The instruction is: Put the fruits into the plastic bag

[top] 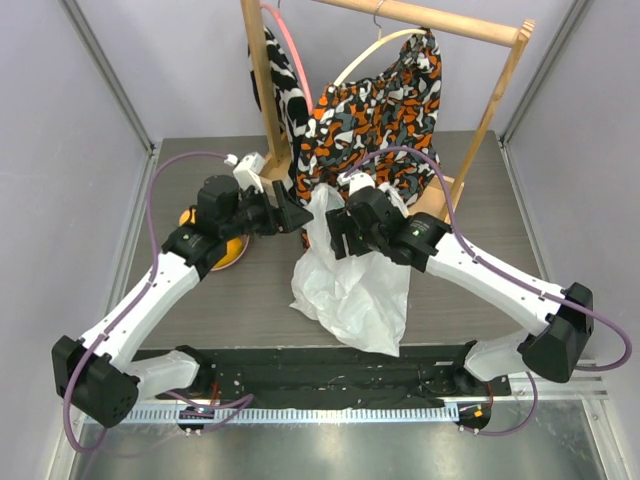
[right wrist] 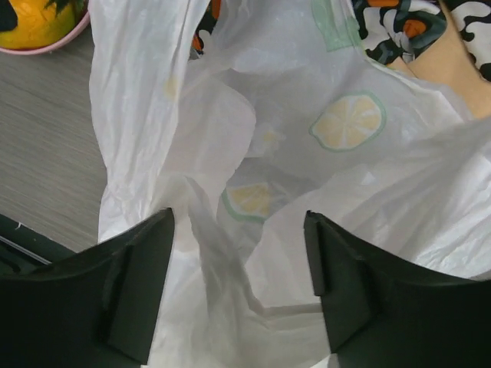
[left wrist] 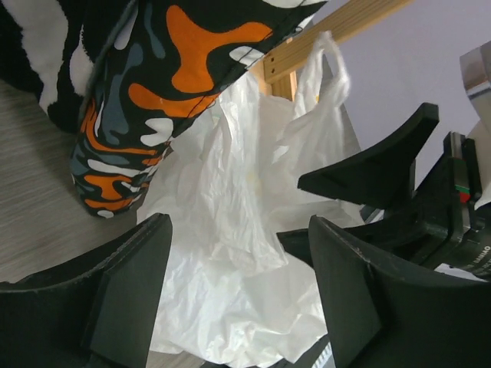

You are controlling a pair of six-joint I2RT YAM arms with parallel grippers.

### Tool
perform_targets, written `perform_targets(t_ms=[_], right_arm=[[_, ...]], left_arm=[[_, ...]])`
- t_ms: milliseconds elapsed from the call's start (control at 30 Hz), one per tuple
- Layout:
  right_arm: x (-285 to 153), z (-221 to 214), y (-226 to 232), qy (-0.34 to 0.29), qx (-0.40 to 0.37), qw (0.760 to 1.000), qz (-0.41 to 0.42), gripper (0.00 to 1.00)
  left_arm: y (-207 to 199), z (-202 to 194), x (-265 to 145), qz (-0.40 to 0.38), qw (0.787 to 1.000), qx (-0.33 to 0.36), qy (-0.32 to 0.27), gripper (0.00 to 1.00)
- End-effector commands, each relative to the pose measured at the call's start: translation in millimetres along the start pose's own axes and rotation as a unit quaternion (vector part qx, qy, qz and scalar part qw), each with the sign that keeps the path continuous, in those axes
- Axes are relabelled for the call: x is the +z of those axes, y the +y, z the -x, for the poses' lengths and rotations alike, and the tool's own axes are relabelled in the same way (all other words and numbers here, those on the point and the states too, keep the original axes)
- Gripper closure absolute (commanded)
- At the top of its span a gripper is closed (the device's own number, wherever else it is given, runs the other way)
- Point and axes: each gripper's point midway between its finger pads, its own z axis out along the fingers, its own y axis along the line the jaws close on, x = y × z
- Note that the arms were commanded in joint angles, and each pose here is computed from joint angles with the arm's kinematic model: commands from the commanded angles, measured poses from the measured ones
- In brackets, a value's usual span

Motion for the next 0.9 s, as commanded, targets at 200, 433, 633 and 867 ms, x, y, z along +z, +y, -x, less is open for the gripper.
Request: perform_targets(t_ms=[200,433,633,867], right_arm=[[-36,19,40,-0.041,0.020,0.990,0.137,0.73],[-36,2,56,-0.006,0.010,0.985,0.170,0.98],[-40,0,68,0.001,0.007,0.982,0.187,0.99],[-41,-10,83,0.017,-0.002,0.980,0.196,0.99]], left_arm=[[-17,18,16,-0.037,0.999,0.001,-0.009,0.10],[-27,20,30,-0.072,0.997,-0.025,-0.008,0.06],[-22,22,44,-0.067,0.997,-0.023,-0.004,0.05],[-22,25,54,-0.069,0.997,-0.031,-0.003,0.06]])
